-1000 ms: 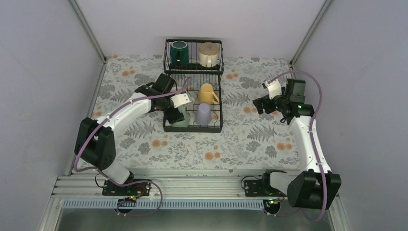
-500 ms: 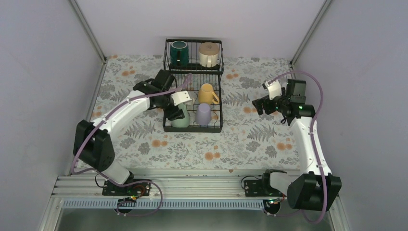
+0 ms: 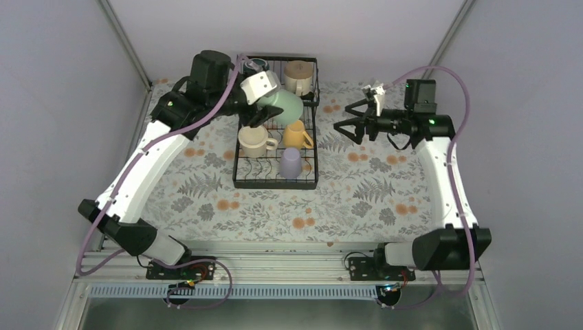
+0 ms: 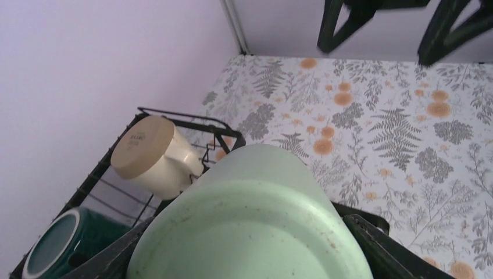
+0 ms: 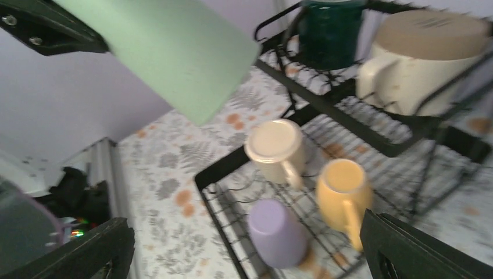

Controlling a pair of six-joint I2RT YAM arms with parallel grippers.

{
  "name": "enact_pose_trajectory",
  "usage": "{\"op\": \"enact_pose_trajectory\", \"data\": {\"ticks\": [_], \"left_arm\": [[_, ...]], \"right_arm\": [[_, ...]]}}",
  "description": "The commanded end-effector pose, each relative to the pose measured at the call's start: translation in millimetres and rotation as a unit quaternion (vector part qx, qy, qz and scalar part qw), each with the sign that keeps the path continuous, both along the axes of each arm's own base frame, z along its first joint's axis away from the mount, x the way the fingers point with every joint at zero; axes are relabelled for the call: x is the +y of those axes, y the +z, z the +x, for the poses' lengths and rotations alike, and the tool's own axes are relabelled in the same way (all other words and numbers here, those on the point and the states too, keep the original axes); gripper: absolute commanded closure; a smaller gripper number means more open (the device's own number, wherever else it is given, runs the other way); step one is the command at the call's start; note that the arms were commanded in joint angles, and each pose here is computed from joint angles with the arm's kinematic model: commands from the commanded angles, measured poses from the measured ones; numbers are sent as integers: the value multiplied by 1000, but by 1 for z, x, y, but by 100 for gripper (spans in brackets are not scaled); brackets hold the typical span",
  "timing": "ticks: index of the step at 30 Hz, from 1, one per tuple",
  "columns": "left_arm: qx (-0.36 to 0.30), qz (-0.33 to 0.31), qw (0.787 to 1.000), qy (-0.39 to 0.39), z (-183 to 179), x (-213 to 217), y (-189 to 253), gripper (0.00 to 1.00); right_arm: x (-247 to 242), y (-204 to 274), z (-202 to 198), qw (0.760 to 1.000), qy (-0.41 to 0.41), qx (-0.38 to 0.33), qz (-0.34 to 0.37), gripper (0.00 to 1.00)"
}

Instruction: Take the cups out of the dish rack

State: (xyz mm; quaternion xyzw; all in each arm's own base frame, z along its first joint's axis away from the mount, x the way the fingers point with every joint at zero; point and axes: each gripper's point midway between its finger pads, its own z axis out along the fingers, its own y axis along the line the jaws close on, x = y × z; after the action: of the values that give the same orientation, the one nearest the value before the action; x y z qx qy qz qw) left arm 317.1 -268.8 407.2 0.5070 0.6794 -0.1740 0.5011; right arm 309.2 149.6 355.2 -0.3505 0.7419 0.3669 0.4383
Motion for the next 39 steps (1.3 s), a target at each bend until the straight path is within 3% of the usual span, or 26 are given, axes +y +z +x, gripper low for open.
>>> {"op": "enact_pose_trajectory", "data": {"ticks": [1,8,15,23,28,32,37,39], "left_arm": [[-17,-40,999,-6,17,-23,18,73],[-70,-84,994,-16,30,-40,44,72],[-61,-101,992,-39,36,-58,49,72],[-47,-101,992,-61,36,-78,49,72],[-41,-94,993,-63,39,-83,40,72],[-35,-91,993,-65,42,-88,33,71],[-32,-85,994,-68,45,-95,29,71],[-30,-82,994,-68,46,-98,25,69]], "right_arm": [[28,11,-13,993,92,41,65,0],[39,37,-3,978,165,44,122,0],[44,17,27,972,174,91,132,2],[47,33,39,969,187,74,141,3],[47,41,35,966,198,69,153,8],[49,45,31,963,206,69,161,20],[51,46,26,960,212,77,167,45],[52,49,23,960,214,73,167,47]]}}
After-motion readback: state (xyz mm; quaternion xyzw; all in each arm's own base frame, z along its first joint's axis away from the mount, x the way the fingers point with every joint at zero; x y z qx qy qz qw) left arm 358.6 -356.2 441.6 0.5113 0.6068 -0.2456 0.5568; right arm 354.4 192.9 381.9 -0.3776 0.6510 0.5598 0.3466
